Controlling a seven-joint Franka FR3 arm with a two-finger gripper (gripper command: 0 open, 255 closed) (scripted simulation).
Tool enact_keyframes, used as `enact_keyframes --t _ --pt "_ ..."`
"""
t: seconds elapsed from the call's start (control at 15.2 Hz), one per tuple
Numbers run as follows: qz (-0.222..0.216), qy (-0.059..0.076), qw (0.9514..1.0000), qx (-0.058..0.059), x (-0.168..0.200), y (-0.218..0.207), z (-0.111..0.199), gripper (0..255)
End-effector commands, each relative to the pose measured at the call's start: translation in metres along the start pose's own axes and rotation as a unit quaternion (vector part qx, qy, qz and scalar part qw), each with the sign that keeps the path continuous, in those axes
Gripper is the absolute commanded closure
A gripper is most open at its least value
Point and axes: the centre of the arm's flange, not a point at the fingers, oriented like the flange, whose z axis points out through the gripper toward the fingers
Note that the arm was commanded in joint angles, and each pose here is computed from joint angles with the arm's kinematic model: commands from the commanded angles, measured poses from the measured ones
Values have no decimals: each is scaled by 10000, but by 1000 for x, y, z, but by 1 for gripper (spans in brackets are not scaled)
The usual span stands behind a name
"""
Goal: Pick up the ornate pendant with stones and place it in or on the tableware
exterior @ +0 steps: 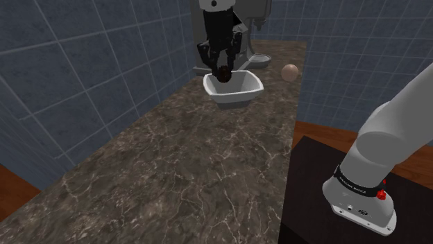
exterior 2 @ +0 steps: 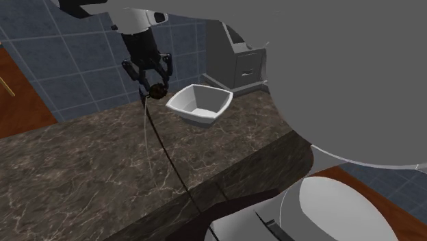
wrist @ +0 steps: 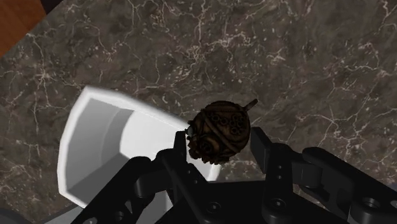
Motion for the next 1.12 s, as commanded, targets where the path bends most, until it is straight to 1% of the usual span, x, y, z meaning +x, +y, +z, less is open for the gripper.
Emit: enact_keyframes --t 0.0,0.79,0.86,1.06 --pt "-6 1 10000 -2 18 18 4 255" --pt "-6 1 10000 -2 128 132 16 255" --pt "-6 1 10000 -2 133 137 16 255" --pt "-6 1 10000 -2 132 135 32 255"
